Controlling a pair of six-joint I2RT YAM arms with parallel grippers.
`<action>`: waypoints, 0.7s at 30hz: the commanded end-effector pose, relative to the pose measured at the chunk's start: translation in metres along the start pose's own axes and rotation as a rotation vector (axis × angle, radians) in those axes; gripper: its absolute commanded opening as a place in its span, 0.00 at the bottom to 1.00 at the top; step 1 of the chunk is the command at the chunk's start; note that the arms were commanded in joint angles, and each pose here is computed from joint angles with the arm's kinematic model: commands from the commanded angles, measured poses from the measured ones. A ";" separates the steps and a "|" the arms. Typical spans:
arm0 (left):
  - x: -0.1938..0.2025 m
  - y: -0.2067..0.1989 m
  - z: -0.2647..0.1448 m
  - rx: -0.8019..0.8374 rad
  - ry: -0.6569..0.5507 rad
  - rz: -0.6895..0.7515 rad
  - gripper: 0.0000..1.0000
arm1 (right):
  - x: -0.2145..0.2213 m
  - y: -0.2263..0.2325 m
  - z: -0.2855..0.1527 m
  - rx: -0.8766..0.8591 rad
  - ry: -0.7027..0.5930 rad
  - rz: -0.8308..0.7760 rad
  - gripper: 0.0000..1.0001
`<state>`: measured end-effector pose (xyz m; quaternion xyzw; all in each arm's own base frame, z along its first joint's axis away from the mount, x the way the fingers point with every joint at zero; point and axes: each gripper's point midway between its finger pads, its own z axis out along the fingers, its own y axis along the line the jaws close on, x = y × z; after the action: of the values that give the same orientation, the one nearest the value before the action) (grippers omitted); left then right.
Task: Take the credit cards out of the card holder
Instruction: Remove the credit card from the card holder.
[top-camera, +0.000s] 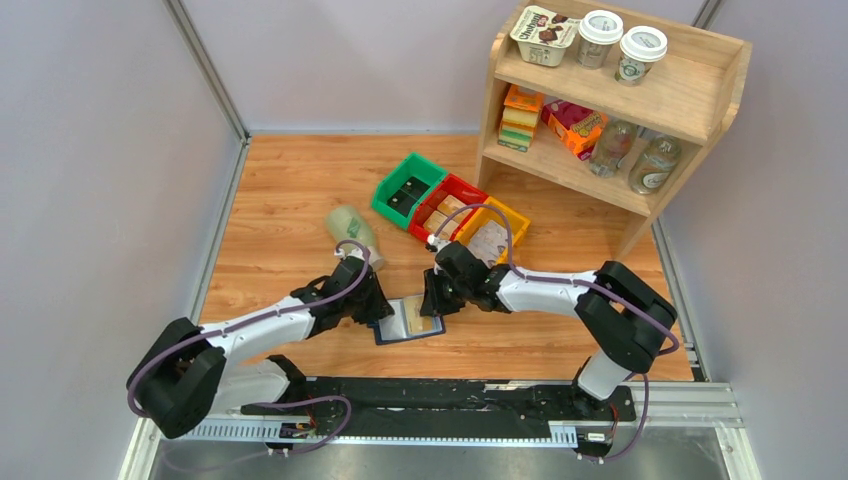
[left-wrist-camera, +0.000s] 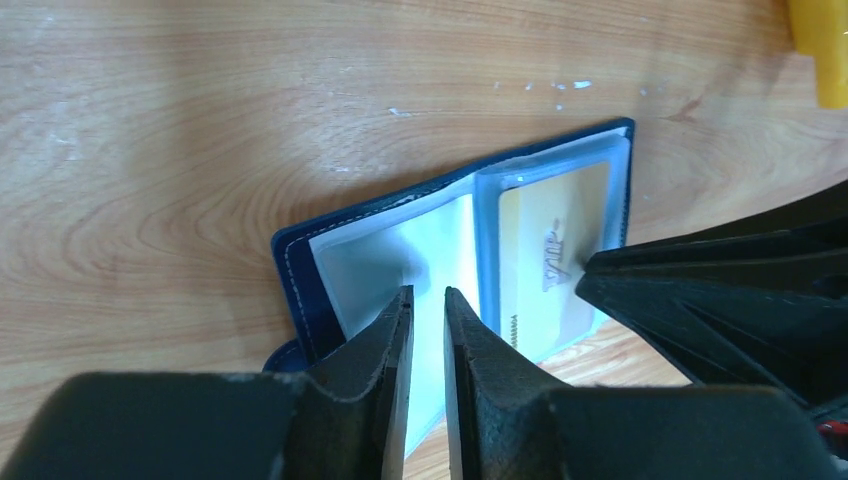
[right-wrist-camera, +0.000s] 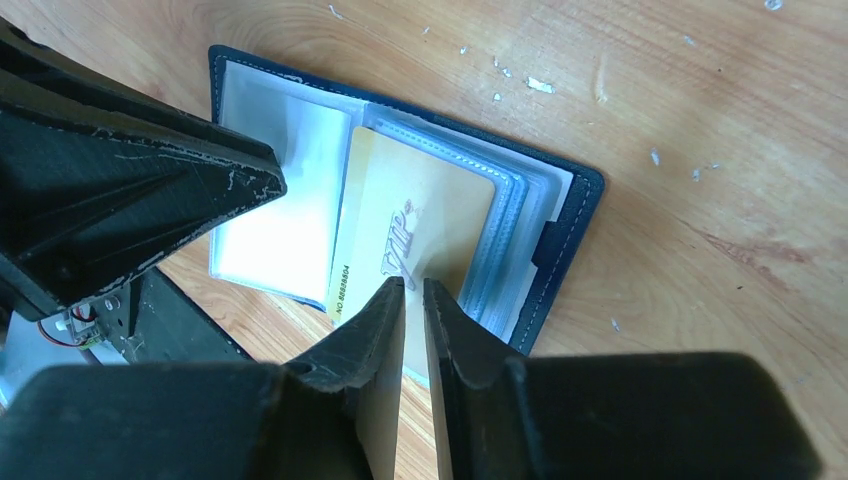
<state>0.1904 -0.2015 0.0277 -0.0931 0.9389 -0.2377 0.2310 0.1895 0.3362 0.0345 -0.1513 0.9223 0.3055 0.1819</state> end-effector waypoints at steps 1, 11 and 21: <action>-0.009 -0.023 -0.003 0.118 -0.042 -0.023 0.26 | 0.013 -0.020 0.003 0.068 0.019 -0.015 0.20; -0.003 -0.037 0.007 0.220 -0.026 -0.046 0.41 | 0.021 -0.025 0.006 0.072 0.040 -0.010 0.20; 0.005 -0.046 0.017 0.270 0.029 -0.064 0.42 | 0.022 -0.022 0.008 0.053 0.043 0.008 0.20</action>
<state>0.1947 -0.2391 0.0277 -0.0915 0.9096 -0.3394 0.2214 0.1905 0.3385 0.0346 -0.1528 0.9171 0.3152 0.1904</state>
